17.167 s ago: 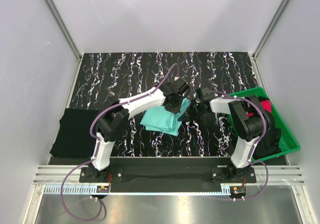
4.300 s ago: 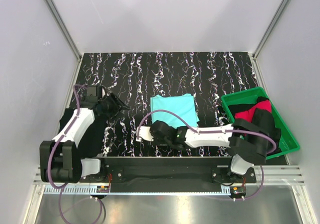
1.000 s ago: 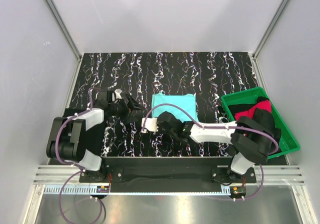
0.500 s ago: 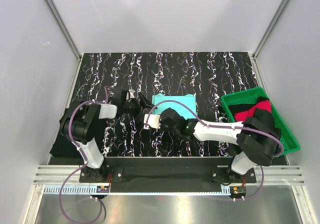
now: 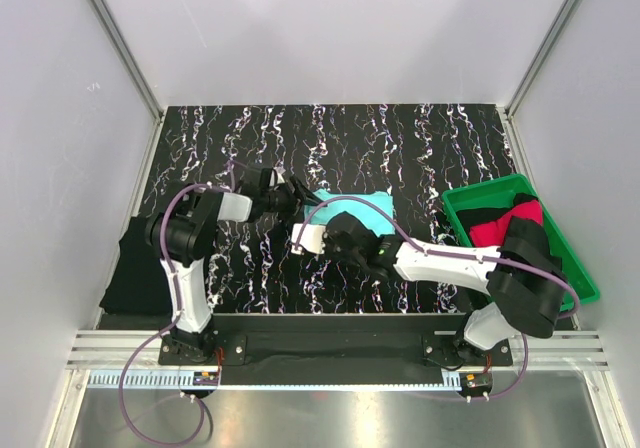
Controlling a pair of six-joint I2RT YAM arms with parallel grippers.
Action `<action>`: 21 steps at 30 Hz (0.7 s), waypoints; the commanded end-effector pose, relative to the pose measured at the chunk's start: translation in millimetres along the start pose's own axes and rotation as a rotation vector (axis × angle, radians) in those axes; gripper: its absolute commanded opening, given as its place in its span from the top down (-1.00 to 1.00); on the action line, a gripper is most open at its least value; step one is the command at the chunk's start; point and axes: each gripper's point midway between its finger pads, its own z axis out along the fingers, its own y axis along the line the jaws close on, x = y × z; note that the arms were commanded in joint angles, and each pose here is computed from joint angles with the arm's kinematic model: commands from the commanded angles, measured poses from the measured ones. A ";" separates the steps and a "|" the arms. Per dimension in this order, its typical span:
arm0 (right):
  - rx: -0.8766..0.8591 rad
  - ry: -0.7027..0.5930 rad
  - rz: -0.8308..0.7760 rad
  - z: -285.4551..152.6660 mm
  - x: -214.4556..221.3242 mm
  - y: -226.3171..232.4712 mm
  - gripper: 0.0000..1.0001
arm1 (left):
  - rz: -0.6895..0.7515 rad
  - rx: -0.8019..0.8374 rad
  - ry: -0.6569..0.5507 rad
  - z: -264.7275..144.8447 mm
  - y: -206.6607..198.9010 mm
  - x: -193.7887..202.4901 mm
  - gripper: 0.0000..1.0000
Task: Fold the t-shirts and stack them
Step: Neatly place the folded tshirt to the corner
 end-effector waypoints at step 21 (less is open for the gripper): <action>0.347 -0.016 0.453 -107.2 -0.3 -76.5 -0.53 | 0.175 -0.313 -0.439 -99.3 -15.7 -72.1 1.00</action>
